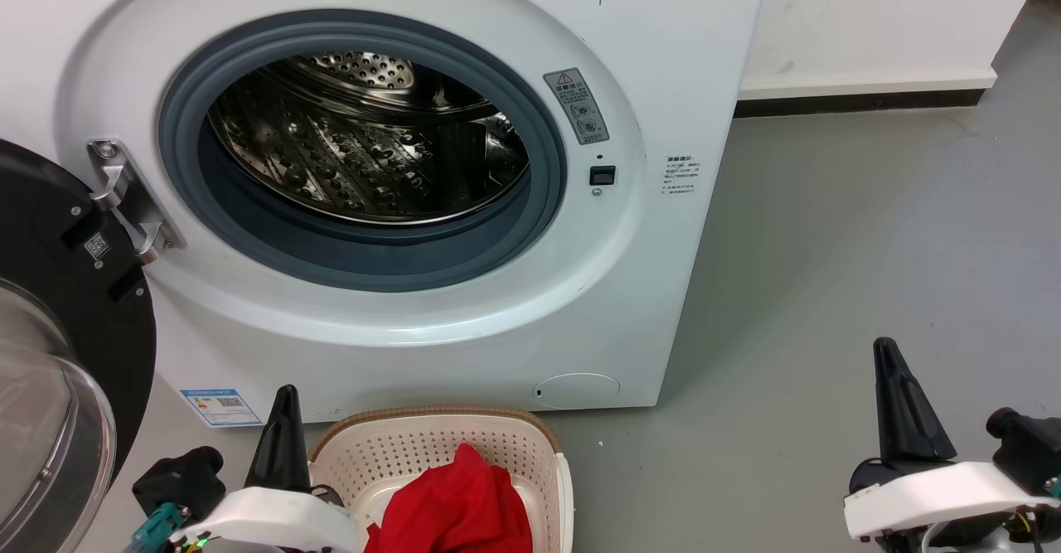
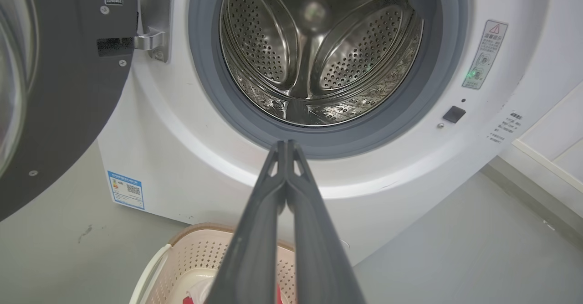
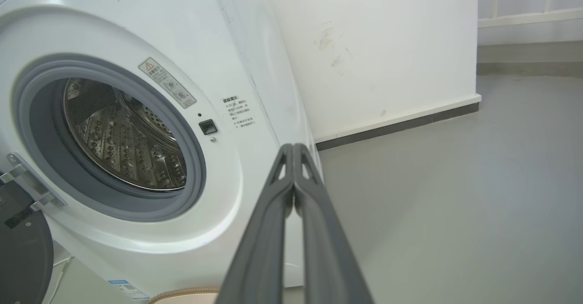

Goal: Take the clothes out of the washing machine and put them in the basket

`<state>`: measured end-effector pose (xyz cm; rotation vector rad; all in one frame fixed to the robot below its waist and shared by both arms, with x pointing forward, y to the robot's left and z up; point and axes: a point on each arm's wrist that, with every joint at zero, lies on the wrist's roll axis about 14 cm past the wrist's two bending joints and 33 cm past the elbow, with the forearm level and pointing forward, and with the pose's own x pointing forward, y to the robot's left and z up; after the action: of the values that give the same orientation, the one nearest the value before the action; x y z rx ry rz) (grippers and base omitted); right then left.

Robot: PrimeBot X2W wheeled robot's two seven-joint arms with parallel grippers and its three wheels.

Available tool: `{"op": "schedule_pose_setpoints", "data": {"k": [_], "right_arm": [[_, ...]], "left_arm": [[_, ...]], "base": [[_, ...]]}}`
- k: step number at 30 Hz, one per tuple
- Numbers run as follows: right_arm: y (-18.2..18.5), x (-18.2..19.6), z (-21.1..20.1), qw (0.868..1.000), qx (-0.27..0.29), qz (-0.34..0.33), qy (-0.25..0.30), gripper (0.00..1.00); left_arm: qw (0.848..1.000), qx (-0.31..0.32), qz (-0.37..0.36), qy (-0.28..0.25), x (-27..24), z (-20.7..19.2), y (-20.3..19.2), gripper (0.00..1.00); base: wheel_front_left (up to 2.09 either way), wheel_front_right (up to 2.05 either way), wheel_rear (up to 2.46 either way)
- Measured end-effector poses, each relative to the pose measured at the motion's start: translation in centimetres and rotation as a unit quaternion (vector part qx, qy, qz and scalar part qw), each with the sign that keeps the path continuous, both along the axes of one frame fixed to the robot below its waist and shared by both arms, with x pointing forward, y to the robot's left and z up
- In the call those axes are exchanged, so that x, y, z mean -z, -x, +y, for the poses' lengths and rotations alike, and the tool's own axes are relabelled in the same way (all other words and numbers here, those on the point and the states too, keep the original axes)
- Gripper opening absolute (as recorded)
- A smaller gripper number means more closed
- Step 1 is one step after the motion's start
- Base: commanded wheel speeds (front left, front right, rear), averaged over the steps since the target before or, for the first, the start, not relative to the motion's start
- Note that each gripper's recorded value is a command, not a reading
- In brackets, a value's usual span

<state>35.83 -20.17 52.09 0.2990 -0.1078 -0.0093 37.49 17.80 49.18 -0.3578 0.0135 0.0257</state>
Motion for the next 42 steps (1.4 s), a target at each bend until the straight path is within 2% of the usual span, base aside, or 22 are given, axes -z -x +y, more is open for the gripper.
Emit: {"op": "schedule_pose_setpoints", "data": {"k": [7,18,42], "right_arm": [[-0.2,0.3,-0.3,0.998,0.002,0.006,-0.065,0.0],[-0.7,0.6,-0.5,0.988,0.001,0.015,-0.156,0.0],[-1.3,1.5,-0.6,0.947,-0.002,0.033,-0.318,0.0]], "left_arm": [[0.998,-0.008,0.012,0.061,0.4,0.4,0.0,0.0],[0.989,-0.012,0.022,0.149,0.6,0.7,-0.3,0.0],[0.952,-0.017,0.026,0.304,0.5,1.2,-0.8,0.0]], "base": [[0.0,0.0,0.0],[0.0,0.0,0.0],[0.0,0.0,0.0]]}}
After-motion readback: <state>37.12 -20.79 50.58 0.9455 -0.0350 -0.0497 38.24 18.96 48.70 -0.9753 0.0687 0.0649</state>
